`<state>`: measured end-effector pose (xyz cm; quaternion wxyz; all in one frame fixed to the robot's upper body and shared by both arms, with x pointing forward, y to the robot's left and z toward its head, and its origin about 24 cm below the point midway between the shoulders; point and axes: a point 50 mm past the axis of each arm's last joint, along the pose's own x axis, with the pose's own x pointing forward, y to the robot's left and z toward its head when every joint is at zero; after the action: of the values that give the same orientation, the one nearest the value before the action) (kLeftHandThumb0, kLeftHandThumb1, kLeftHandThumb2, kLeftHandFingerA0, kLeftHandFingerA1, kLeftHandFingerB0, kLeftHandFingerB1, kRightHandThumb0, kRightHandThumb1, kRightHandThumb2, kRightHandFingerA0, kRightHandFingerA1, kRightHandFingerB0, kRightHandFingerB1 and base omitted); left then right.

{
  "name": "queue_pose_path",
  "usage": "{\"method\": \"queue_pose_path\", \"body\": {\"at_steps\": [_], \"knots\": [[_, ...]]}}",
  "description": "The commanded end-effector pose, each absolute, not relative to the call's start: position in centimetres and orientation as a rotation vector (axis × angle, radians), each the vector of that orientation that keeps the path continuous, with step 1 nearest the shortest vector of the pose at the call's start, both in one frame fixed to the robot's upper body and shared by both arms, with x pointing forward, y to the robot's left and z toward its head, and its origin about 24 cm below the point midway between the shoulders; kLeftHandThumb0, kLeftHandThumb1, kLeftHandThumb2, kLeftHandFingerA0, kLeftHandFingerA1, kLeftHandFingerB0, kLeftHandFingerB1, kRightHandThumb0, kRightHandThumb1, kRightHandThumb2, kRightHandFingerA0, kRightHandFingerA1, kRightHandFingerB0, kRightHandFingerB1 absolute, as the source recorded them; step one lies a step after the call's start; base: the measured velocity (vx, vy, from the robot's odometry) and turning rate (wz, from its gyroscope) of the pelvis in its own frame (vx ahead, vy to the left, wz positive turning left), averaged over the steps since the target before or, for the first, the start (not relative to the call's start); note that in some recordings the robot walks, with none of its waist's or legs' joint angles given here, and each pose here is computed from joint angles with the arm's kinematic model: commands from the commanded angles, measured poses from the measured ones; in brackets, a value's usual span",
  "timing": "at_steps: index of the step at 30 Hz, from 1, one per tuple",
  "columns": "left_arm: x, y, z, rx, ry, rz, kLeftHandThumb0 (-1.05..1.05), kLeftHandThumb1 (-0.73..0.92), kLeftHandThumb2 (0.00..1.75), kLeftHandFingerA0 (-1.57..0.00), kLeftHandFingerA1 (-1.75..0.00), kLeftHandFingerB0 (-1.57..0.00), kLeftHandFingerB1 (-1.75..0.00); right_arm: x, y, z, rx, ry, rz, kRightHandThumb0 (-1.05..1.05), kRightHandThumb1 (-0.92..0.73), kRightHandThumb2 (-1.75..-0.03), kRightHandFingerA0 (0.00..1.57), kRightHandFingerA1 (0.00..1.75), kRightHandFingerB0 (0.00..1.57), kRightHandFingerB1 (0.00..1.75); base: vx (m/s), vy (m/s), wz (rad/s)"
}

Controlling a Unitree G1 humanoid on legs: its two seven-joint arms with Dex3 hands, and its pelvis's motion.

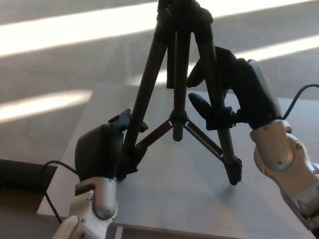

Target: Use both hands of the robot to pick up the tripod lying in the middle of the desk and make it stand upright on the desk

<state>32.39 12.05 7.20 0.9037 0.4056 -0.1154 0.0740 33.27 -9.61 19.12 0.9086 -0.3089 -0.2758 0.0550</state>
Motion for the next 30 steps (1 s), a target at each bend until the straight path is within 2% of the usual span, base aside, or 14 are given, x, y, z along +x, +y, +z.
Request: {"method": "queue_pose_path", "body": {"at_steps": [1, 4, 5, 7, 8, 10, 11, 16, 21, 22, 24, 26, 27, 30], "knots": [[30.7, 12.6, 2.0, 0.875, 0.029, -0.026, -0.23, 0.70, 0.75, -0.89, -1.59, -0.72, -1.29, 36.1, -10.5, 22.8, -0.776, -0.377, 0.061, -0.33, -0.49, -1.21, 0.98, 1.75, 0.77, 1.62, 0.00, 0.000, 0.00], [30.6, 12.6, 2.1, 0.868, 0.030, -0.037, -0.26, 0.72, 0.75, -0.92, -1.55, -0.73, -1.27, 37.2, -10.7, 24.3, -0.763, -0.351, 0.018, -0.31, -0.43, -1.25, 1.00, 1.75, 0.86, 1.47, 0.00, 0.000, 0.00], [30.6, 12.6, 2.1, 0.868, 0.031, -0.038, -0.26, 0.72, 0.74, -0.90, -1.57, -0.73, -1.28, 37.3, -10.7, 24.4, -0.763, -0.347, 0.015, -0.29, -0.50, -1.21, 0.95, 1.75, 0.78, 1.43, 0.00, 0.000, 0.00], [30.6, 12.5, 2.0, 0.856, 0.031, -0.043, -0.26, 0.73, 0.73, -0.93, -1.54, -0.73, -1.23, 38.0, -10.9, 24.9, -0.762, -0.324, -0.014, -0.31, -0.42, -1.28, 1.00, 1.75, 0.86, 1.42, 0.00, 0.000, 0.00], [30.7, 12.5, 2.1, 0.855, 0.037, -0.050, -0.25, 0.72, 0.72, -0.84, -1.51, -0.74, -1.13, 38.6, -11.0, 25.1, -0.756, -0.289, -0.028, -0.29, -0.43, -1.25, 1.01, 1.75, 0.83, 1.34, 0.00, 0.000, 0.00], [30.7, 12.5, 2.1, 0.855, 0.032, -0.055, -0.25, 0.72, 0.73, -0.84, -1.49, -0.74, -1.13, 38.8, -11.2, 25.2, -0.757, -0.268, -0.030, -0.31, -0.41, -1.28, 1.00, 1.75, 0.81, 1.38, 0.00, 0.000, 0.00], [30.6, 12.5, 2.1, 0.848, 0.028, -0.058, -0.24, 0.71, 0.75, -0.83, -1.58, -0.69, -1.33, 39.3, -11.4, 25.2, -0.772, -0.227, -0.030, -0.31, -0.40, -1.30, 0.98, 1.75, 0.80, 1.36, 0.00, 0.000, 0.00], [30.4, 12.4, 1.9, 0.840, 0.040, -0.073, -0.28, 0.75, 0.73, -0.93, -1.52, -0.71, -1.23, 40.4, -11.8, 24.9, -0.801, -0.126, -0.041, -0.33, -0.42, -1.24, 0.96, 1.75, 0.80, 1.46, 0.00, 0.000, 0.00], [30.3, 12.3, 1.7, 0.831, 0.034, -0.089, -0.26, 0.75, 0.72, -0.96, -1.49, -0.73, -1.26, 40.7, -12.1, 23.7, -0.808, -0.042, -0.052, -0.40, -0.46, -1.21, 0.98, 1.75, 0.76, 1.60, 0.00, 0.000, 0.00], [30.2, 12.4, 1.6, 0.826, 0.049, -0.094, -0.25, 0.77, 0.76, -0.92, -1.55, -0.71, -1.34, 40.8, -12.3, 23.0, -0.837, -0.008, -0.057, -0.40, -0.49, -1.16, 0.99, 1.75, 0.80, 1.53, 0.00, 0.000, 0.00], [30.1, 12.4, 1.5, 0.822, 0.059, -0.098, -0.24, 0.77, 0.77, -0.92, -1.58, -0.70, -1.37, 41.0, -12.6, 22.5, -0.864, 0.024, -0.047, -0.40, -0.51, -1.14, 0.99, 1.75, 0.78, 1.58, 0.00, 0.000, 0.00], [30.0, 12.5, 1.5, 0.802, 0.079, -0.096, -0.23, 0.76, 0.80, -0.92, -1.57, -0.70, -1.37, 41.2, -12.7, 22.0, -0.899, 0.076, -0.051, -0.40, -0.63, -0.97, 0.95, 1.75, 0.67, 1.61, 0.00, 0.000, 0.00], [30.0, 12.5, 1.4, 0.787, 0.087, -0.089, -0.23, 0.75, 0.79, -0.94, -1.52, -0.69, -1.36, 41.3, -12.8, 21.6, -0.911, 0.098, -0.047, -0.38, -0.72, -0.79, 0.90, 1.75, 0.69, 1.49, 0.00, 0.000, 0.00], [30.0, 12.4, 1.3, 0.763, 0.107, -0.092, -0.27, 0.77, 0.72, -0.97, -1.54, -0.66, -1.36, 41.5, -13.0, 21.1, -0.919, 0.107, -0.042, -0.35, -0.73, -0.74, 0.86, 1.75, 0.68, 1.50, 0.00, 0.000, 0.00]]}}
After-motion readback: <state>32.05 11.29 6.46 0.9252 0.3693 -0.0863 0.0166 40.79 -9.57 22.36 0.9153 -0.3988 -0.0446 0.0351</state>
